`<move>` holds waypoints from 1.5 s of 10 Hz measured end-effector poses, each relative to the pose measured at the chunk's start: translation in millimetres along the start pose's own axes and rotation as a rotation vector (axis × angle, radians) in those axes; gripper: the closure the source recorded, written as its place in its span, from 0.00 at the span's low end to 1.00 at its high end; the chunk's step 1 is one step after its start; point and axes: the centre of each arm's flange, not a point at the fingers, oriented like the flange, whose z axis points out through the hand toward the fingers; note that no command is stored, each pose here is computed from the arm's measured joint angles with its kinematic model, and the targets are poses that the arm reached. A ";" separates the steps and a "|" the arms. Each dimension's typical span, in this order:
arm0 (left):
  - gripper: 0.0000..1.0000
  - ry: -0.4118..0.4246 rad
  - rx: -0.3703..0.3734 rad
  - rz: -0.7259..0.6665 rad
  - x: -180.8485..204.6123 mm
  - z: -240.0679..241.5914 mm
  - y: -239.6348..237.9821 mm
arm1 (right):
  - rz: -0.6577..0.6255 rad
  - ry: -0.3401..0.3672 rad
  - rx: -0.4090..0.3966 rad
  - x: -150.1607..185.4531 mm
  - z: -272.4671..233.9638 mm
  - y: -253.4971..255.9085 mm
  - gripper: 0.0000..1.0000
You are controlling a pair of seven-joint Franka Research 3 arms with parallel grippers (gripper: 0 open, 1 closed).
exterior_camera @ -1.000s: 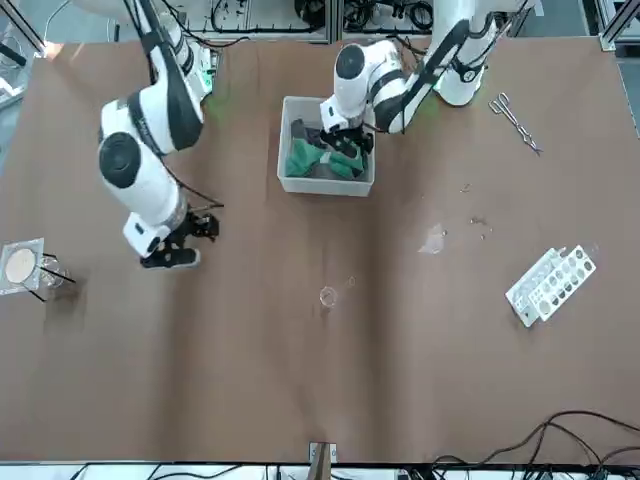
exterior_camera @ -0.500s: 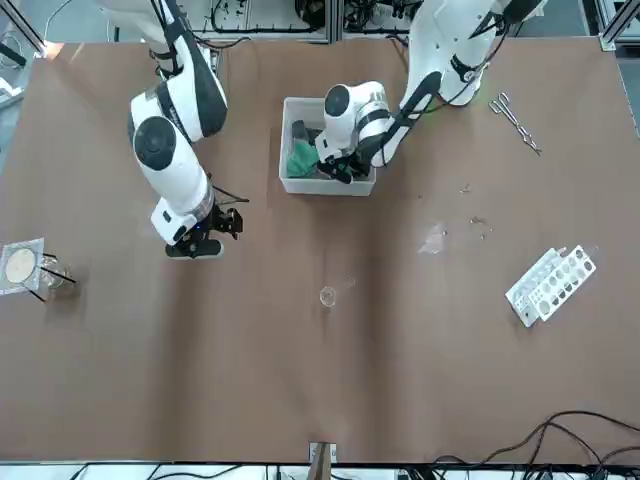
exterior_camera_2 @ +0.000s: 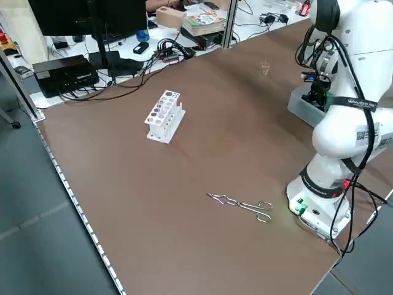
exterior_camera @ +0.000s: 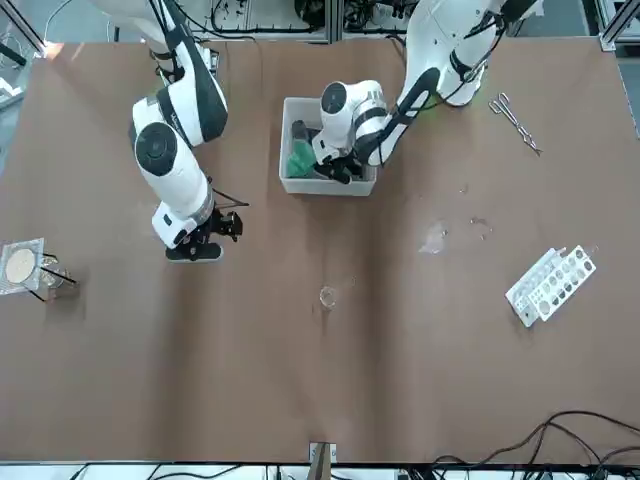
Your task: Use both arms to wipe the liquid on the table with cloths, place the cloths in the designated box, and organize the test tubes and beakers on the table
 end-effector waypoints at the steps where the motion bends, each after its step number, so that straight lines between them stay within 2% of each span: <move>1: 0.88 0.020 0.005 -0.003 2.3 -11.2 -0.2 | 0.000 0.000 0.000 0.0 0.0 -0.1 0.00; 4: 0.88 0.015 0.039 -0.065 5.0 -61.0 1.6 | 0.036 -0.001 0.000 -6.2 -0.2 -13.7 0.00; 6: 0.88 -0.048 0.061 -0.132 22.7 -111.6 -10.1 | 0.066 -0.002 -0.001 -21.1 -0.5 -43.5 0.00; 7: 0.88 -0.084 0.036 -0.156 40.1 -139.3 -30.4 | 0.071 -0.006 -0.004 -30.4 0.9 -57.5 0.00; 9: 0.88 -0.088 -0.058 -0.241 80.7 -191.7 -110.0 | 0.072 -0.016 -0.011 -42.5 3.9 -61.6 0.00; 11: 0.88 -0.069 -0.118 -0.348 106.0 -217.2 -216.3 | 0.082 -0.023 -0.011 -66.4 10.8 -65.3 0.00; 13: 0.88 -0.097 -0.143 -0.454 113.5 -204.3 -309.1 | 0.136 -0.004 0.004 -125.6 29.9 -104.3 0.00; 15: 0.88 -0.147 -0.146 -0.507 106.3 -178.0 -350.0 | 0.216 -0.002 0.002 -191.9 39.6 -161.2 0.00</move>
